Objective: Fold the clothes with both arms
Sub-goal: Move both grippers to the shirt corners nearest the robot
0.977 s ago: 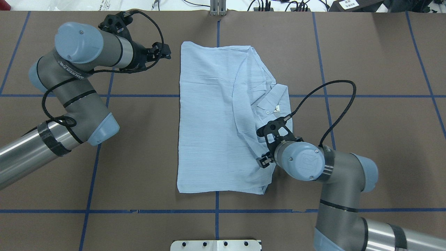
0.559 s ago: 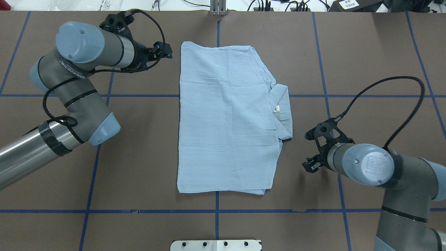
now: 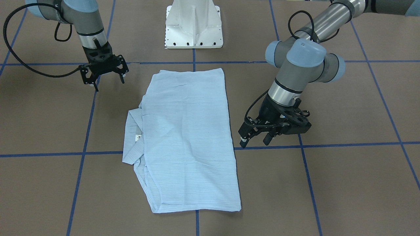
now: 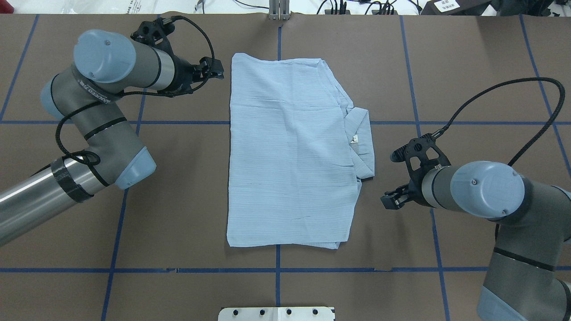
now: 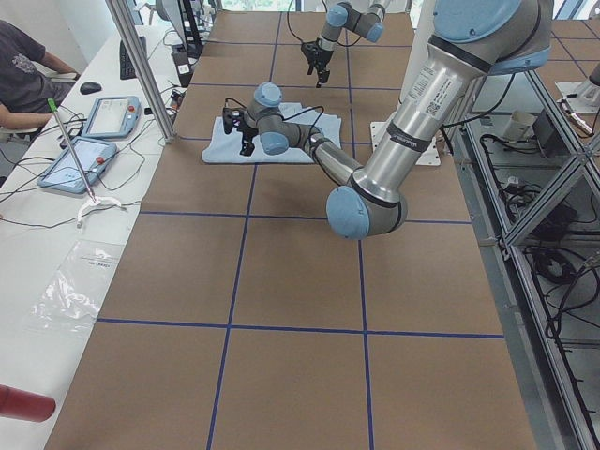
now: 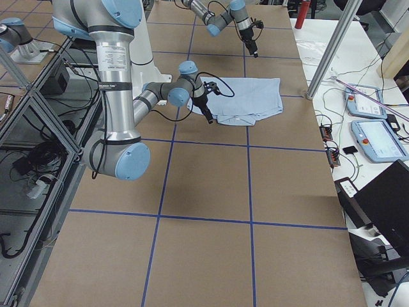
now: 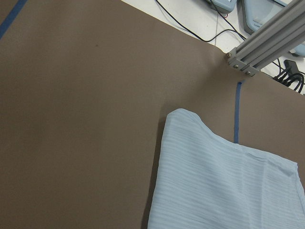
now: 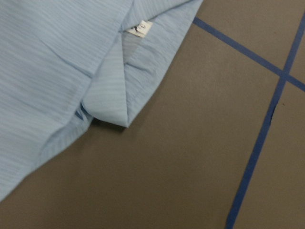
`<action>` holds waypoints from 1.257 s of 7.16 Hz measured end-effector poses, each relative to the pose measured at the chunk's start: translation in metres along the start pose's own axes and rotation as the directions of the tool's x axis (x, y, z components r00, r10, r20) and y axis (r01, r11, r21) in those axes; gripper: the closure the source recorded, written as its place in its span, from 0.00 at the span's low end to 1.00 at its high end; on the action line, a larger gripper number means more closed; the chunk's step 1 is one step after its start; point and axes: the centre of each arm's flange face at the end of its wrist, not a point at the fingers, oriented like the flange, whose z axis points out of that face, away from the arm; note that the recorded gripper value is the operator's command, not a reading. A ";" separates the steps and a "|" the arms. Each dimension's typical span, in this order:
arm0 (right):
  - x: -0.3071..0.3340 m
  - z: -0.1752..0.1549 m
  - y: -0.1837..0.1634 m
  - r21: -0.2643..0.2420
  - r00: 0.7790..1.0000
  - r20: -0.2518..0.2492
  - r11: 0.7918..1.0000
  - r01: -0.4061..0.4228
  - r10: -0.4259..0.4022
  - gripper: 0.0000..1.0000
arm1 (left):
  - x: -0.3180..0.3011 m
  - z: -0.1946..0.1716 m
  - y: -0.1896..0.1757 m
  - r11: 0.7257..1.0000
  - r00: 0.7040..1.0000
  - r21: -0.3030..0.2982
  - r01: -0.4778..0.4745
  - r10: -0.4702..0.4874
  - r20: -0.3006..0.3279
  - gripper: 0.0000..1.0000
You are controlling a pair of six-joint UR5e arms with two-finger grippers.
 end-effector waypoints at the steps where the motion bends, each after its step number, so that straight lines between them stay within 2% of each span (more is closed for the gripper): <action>1: -0.005 -0.007 -0.010 -0.002 0.999 0.036 1.000 -0.027 0.027 0.00 | 0.005 0.001 0.025 0.997 1.000 -0.071 0.024 -0.024 -0.010 0.00; 2: -0.008 -0.012 -0.015 -0.018 0.996 0.070 0.998 -0.058 0.060 0.00 | 0.008 -0.001 0.058 0.990 0.998 -0.129 0.062 -0.064 -0.008 0.00; 4: -0.011 -0.017 -0.019 -0.052 0.986 0.114 0.991 -0.120 0.125 0.00 | 0.012 -0.017 0.142 0.969 0.990 -0.203 0.140 -0.133 0.049 0.01; 7: -0.015 -0.021 -0.019 -0.077 0.965 0.151 0.976 -0.205 0.215 0.00 | 0.024 -0.035 0.257 0.947 0.973 -0.248 0.201 -0.165 0.161 0.02; 9: -0.020 -0.024 -0.022 -0.075 0.960 0.165 0.973 -0.218 0.228 0.00 | 0.008 -0.026 0.296 0.946 0.967 -0.257 0.197 -0.144 0.210 0.03</action>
